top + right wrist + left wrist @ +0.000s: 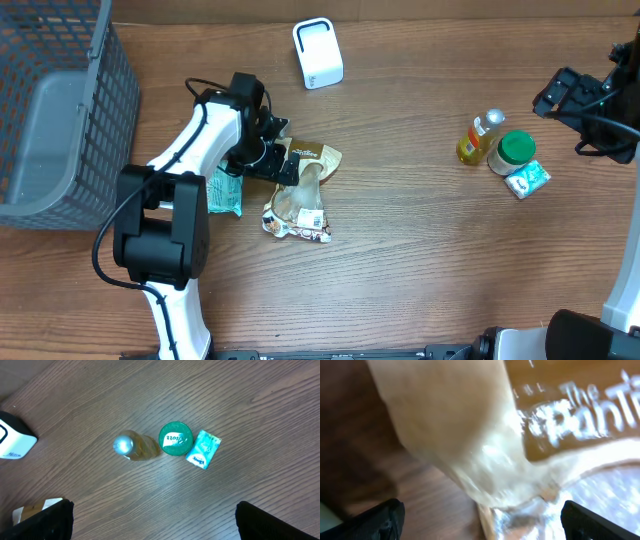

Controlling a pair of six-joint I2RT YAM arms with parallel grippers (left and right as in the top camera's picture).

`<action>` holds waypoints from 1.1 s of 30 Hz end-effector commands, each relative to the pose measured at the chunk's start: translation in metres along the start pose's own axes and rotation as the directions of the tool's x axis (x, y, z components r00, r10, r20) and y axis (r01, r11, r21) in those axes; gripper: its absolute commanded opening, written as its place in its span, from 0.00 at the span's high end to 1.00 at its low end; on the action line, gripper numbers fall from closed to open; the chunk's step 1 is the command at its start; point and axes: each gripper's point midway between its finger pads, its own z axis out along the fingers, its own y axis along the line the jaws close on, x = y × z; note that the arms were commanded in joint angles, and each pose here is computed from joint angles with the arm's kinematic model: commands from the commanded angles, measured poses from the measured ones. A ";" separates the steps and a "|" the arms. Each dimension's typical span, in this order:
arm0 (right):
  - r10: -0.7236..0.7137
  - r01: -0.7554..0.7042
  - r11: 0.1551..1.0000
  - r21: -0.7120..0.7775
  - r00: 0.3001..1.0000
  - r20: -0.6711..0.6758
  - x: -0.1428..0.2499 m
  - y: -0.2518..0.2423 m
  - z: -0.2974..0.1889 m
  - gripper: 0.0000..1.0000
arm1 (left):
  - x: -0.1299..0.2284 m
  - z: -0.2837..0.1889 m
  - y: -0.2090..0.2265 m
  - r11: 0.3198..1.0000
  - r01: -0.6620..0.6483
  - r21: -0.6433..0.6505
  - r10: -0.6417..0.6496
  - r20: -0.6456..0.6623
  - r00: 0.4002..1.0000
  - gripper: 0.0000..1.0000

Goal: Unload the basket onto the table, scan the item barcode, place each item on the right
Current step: 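Lower the left gripper and close it on the bag's top edge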

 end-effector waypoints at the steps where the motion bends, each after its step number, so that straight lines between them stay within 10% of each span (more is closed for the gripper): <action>1: 0.004 -0.004 1.000 -0.004 0.999 0.034 -0.005 0.000 -0.009 0.00 | -0.011 -0.014 -0.012 0.993 0.017 0.114 -0.020 0.031 0.999 0.00; 33: 0.004 -0.004 1.000 -0.004 0.999 0.034 -0.005 0.000 -0.009 0.00 | -0.007 -0.015 -0.064 0.990 -0.030 0.135 0.033 -0.021 0.999 0.01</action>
